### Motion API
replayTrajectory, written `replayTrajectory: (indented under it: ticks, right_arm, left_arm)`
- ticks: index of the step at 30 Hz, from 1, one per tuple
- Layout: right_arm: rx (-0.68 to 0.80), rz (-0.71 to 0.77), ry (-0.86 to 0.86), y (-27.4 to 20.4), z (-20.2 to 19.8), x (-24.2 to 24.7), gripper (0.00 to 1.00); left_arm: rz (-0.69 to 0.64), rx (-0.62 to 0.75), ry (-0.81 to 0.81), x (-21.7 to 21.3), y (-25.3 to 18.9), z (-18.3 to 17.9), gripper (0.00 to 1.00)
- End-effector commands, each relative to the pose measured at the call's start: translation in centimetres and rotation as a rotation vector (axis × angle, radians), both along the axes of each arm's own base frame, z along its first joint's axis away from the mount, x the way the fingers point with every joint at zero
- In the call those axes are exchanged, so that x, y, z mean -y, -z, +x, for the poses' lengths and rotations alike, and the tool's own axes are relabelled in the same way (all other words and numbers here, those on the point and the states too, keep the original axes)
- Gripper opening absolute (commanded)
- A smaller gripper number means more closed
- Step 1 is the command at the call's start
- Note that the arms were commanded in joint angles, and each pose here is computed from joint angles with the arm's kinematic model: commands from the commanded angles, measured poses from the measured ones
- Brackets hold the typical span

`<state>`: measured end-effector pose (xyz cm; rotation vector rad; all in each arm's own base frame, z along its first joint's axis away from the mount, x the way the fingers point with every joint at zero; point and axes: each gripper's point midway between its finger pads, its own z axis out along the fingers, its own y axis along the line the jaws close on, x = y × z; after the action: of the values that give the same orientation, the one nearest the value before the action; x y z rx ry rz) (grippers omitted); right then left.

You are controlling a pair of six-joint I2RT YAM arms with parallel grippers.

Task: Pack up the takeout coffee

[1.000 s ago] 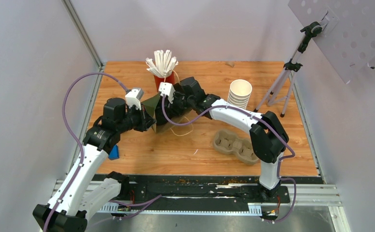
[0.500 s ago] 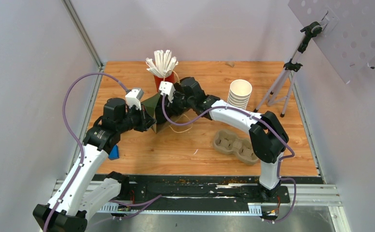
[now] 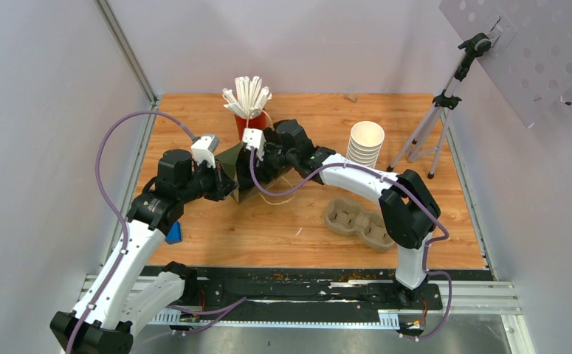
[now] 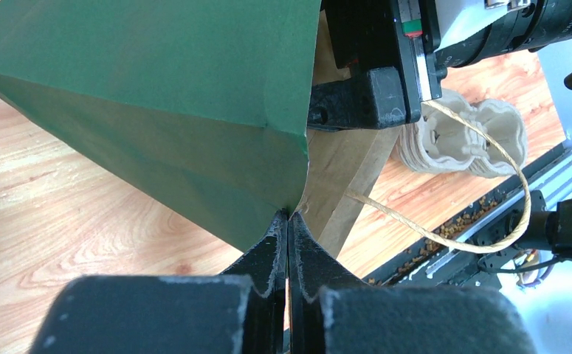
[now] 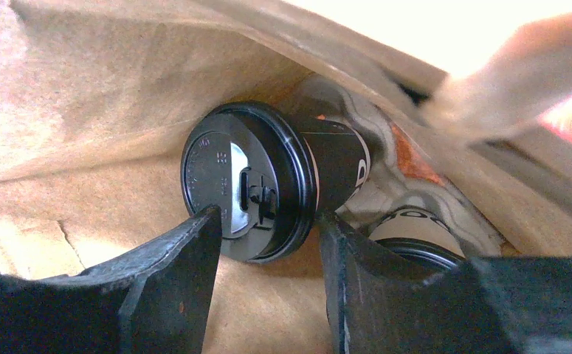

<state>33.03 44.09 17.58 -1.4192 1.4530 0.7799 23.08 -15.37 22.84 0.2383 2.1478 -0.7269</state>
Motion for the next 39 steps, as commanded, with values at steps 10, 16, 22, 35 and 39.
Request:
replayTrajectory:
  ticks: [10,16,22,35,39]
  right_arm:
    - [0.016,0.016,-0.101,-0.2,-0.9,-1.5,0.61]
    - [0.017,0.012,-0.108,0.0,-0.9,-1.6,0.54]
    - [0.013,0.024,-0.113,-0.4,-0.9,-1.8,0.28]
    - [0.009,0.04,-0.119,-1.7,-1.5,-1.4,0.2]
    - [-0.018,0.053,-0.167,-2.3,-2.5,-1.5,0.2]
  left_arm:
    - [-0.022,0.025,0.03,0.5,-0.7,-0.2,0.0]
    - [-0.022,0.024,0.032,0.6,-0.7,-0.1,0.0]
    - [-0.02,0.026,0.031,0.5,-0.8,-0.1,0.0]
    - [-0.018,0.026,0.011,0.3,-1.0,0.0,0.0]
    - [-0.004,0.026,0.005,0.0,-1.0,-0.1,0.0]
